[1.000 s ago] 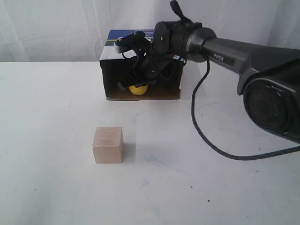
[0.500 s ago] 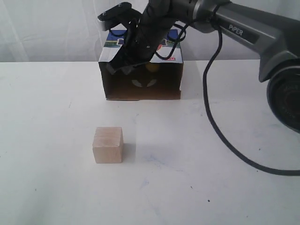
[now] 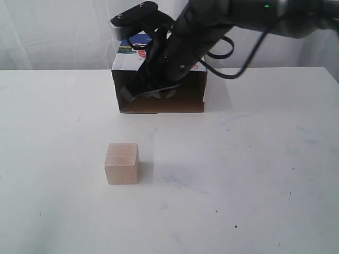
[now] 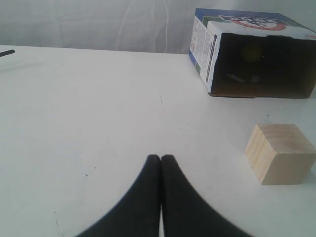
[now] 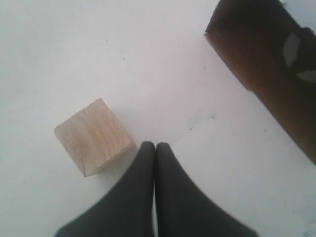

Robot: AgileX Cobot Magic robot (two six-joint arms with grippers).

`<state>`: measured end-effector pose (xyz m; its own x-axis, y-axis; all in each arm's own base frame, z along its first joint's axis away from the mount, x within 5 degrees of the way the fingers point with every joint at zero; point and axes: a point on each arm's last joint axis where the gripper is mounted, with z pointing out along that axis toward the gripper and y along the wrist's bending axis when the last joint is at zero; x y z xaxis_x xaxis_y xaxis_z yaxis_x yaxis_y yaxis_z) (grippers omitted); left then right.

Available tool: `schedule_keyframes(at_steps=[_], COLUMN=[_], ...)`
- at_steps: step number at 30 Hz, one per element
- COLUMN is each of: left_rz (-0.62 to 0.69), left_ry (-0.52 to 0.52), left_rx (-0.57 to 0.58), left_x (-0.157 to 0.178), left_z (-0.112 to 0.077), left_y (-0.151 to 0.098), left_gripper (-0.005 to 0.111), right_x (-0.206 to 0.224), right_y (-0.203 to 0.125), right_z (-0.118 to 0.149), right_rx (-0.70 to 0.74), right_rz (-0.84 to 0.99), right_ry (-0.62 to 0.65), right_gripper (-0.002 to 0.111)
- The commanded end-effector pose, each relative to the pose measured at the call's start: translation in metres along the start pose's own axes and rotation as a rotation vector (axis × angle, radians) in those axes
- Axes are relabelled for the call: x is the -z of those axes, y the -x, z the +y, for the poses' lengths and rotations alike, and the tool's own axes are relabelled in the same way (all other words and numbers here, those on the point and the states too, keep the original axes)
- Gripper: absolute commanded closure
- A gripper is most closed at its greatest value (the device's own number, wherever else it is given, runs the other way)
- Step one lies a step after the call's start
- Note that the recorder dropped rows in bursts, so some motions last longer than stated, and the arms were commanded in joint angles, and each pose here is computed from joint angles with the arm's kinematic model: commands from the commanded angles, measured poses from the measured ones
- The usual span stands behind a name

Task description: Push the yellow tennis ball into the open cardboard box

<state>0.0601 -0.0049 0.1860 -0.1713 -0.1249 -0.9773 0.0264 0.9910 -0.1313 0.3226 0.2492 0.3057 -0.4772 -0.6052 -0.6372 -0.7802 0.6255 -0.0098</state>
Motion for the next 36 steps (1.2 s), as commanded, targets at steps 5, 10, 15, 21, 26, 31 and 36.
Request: schedule_keyframes(at_steps=[5,10,15,21,26,31,36], left_rz=[-0.007,-0.007,-0.007,-0.007,-0.007,-0.007,-0.007], left_ry=[-0.005,-0.005,-0.005,-0.005,-0.005,-0.005,-0.005], left_rx=[0.003,0.003,0.003,0.003,0.003,0.003,0.003], left_x=[0.0,0.0,0.0,0.0,0.0,0.0,0.0], left_z=[0.0,0.0,0.0,0.0,0.0,0.0,0.0], left_y=[0.0,0.0,0.0,0.0,0.0,0.0,0.0], left_gripper=[0.107,0.107,0.107,0.107,0.107,0.107,0.107], right_x=[0.059,0.071,0.077,0.082,0.085,0.088,0.098], right_y=[-0.062,-0.107,-0.151,-0.186,-0.206,-0.229,-0.24], right_z=[0.018,0.026,0.033,0.039,0.043,0.049,0.054], right_rx=[-0.113,-0.189,-0.221,-0.256,-0.275,-0.275,-0.284], right_rz=[-0.258,-0.347,-0.392,-0.422,-0.432,-0.426,-0.442], right_ry=[-0.096,-0.146,-0.183,-0.202,-0.207,-0.208,-0.191], right_gripper=[0.108,0.108,0.108,0.108,0.108,0.108,0.108])
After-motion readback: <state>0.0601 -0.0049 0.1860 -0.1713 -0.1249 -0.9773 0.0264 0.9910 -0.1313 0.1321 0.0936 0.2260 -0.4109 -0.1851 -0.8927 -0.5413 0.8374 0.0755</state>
